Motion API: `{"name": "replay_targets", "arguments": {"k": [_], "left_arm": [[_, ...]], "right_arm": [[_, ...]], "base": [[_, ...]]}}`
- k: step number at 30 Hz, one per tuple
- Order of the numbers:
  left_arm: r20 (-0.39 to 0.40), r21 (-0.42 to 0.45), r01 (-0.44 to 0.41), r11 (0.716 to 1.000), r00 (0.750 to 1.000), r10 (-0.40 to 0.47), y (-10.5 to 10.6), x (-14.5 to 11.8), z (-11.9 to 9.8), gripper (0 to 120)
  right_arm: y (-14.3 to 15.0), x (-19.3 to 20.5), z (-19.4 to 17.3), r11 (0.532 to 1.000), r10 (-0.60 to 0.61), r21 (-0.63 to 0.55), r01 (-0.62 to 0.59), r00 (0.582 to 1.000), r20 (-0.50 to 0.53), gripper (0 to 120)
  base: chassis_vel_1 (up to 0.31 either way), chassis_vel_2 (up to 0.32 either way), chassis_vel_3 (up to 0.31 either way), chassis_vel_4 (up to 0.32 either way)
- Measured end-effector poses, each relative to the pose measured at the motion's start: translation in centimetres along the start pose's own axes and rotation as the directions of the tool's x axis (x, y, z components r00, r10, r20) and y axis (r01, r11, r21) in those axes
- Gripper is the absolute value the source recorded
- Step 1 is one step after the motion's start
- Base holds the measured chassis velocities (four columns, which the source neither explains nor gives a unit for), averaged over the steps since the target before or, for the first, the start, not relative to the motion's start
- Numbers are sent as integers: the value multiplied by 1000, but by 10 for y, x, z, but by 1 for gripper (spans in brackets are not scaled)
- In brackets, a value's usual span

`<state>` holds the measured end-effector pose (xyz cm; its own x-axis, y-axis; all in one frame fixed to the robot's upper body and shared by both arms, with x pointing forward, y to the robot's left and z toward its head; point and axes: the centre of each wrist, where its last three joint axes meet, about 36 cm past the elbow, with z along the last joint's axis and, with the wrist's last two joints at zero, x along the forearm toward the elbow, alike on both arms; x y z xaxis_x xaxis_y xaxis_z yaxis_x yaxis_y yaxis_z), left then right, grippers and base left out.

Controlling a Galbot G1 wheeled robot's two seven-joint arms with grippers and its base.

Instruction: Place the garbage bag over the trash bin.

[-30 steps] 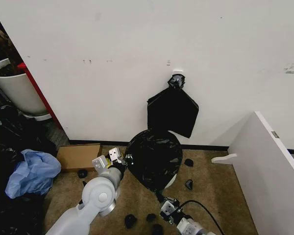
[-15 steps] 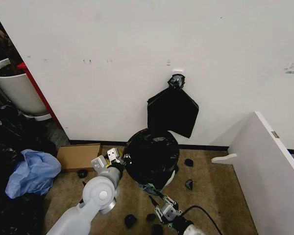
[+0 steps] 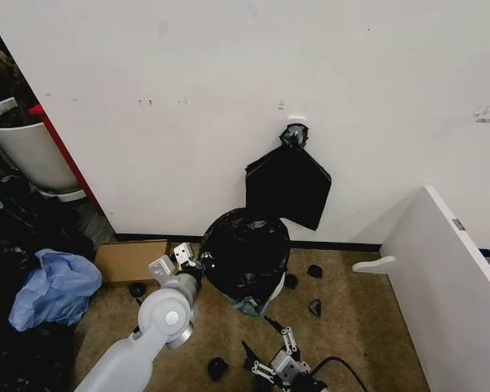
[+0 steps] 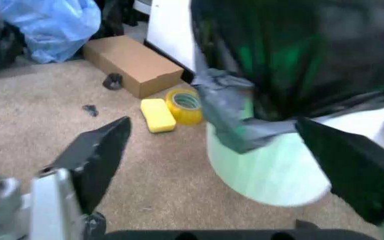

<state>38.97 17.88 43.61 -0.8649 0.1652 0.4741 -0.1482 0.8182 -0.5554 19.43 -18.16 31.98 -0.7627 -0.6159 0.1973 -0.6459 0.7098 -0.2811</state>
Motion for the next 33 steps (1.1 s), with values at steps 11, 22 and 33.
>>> {"name": "replay_targets", "arguments": {"k": [11, 22, 33], "left_arm": [[241, -334, -53, 941, 960, 140, 24, -4, 33, 3], [258, -491, -126, 862, 924, 282, 17, 6, 77, 3], [242, -590, -135, 796, 911, 334, 8, 7, 93, 3]], "right_arm": [[-22, 14, -114, 933, 93, -346, -96, 995, -27, 96], [-62, -20, -161, 790, 103, -585, -184, 980, -169, 56], [-77, -83, -145, 753, 108, -599, -272, 949, -295, 19]], "base": [[0, 0, 0, 0], [0, 0, 0, 0], [0, 0, 0, 0]]}}
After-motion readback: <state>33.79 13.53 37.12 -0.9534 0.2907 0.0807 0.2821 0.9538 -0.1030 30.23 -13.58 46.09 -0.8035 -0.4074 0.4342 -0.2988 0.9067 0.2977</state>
